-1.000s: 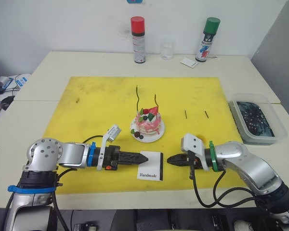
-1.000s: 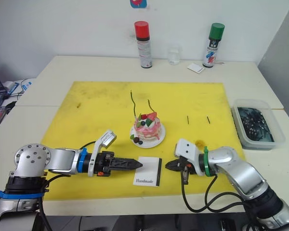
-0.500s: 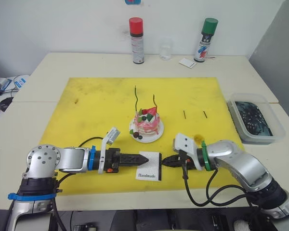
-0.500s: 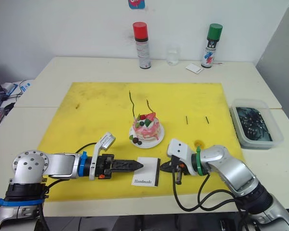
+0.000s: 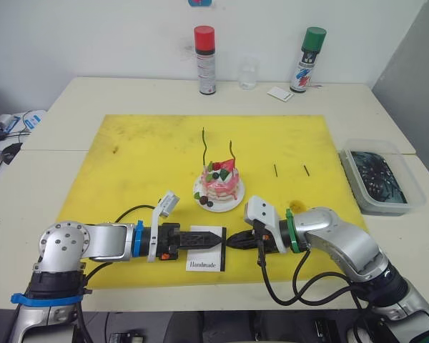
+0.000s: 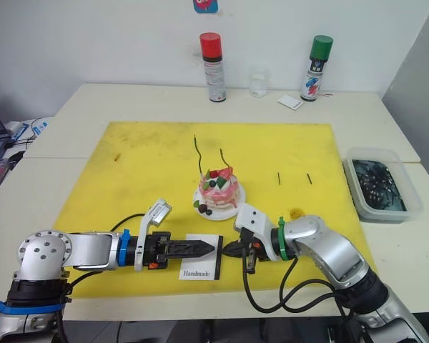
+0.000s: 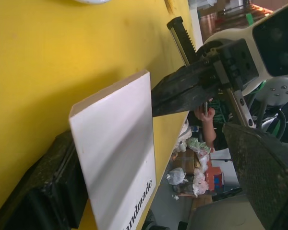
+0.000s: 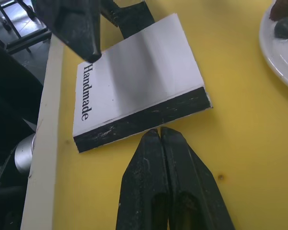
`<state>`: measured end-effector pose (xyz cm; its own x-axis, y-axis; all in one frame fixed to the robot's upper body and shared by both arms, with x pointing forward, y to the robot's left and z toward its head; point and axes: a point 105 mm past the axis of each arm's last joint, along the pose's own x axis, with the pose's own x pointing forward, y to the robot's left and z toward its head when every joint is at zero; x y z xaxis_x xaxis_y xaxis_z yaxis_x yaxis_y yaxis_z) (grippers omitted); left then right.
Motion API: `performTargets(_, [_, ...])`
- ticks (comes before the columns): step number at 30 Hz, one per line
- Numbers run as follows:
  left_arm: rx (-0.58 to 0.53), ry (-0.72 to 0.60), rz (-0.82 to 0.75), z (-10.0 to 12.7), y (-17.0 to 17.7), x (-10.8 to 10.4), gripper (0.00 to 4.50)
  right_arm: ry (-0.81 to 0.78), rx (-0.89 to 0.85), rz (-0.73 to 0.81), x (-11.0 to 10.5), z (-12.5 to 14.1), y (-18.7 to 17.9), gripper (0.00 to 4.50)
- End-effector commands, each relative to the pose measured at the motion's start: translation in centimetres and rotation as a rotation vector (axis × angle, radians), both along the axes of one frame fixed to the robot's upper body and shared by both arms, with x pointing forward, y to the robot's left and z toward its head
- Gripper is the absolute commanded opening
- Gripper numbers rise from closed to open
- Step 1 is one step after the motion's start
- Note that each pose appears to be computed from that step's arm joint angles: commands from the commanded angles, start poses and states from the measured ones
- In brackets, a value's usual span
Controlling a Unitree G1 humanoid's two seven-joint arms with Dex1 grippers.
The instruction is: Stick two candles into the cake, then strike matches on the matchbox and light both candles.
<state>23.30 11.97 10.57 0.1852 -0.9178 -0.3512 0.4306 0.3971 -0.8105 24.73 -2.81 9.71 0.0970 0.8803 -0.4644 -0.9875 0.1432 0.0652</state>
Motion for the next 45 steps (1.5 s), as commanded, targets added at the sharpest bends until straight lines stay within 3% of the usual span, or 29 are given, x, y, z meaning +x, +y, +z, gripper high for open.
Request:
performTargets(1, [0.039,0.045,-0.045,-1.1,-0.1,-1.4,4.5,-0.03,0.017,0.001,0.3,0.8,0.3,0.03])
performTargets(8, [0.075,0.02,-0.025,-1.8,0.0,-1.5,4.5,-0.025,0.018,-0.001,0.3,0.8,0.3,0.03])
performTargets(17, [0.163,-0.05,0.022,-3.6,0.1,-1.0,1.7,-0.024,0.028,-0.015,0.3,1.0,0.4,0.0])
performTargets(23, [0.129,-0.058,0.049,-3.1,0.8,-0.3,0.01,-0.026,0.048,-0.038,0.5,1.8,0.0,0.0])
performTargets(30, [-0.091,-0.021,0.01,0.0,0.1,-0.9,0.01,-0.017,0.085,-0.078,0.8,4.1,-1.9,0.0])
performTargets(34, [-0.13,-0.021,0.065,0.1,-1.1,-0.5,0.01,0.006,0.072,-0.088,0.3,4.4,-3.2,0.0])
performTargets(39, [-0.089,-0.021,0.146,-0.7,-1.6,0.7,0.01,0.027,0.055,-0.093,-0.2,4.0,-3.6,0.0])
performTargets(45, [-0.017,-0.004,0.146,-2.3,-2.1,0.7,0.01,0.038,0.042,-0.102,-0.2,3.1,-3.4,0.0])
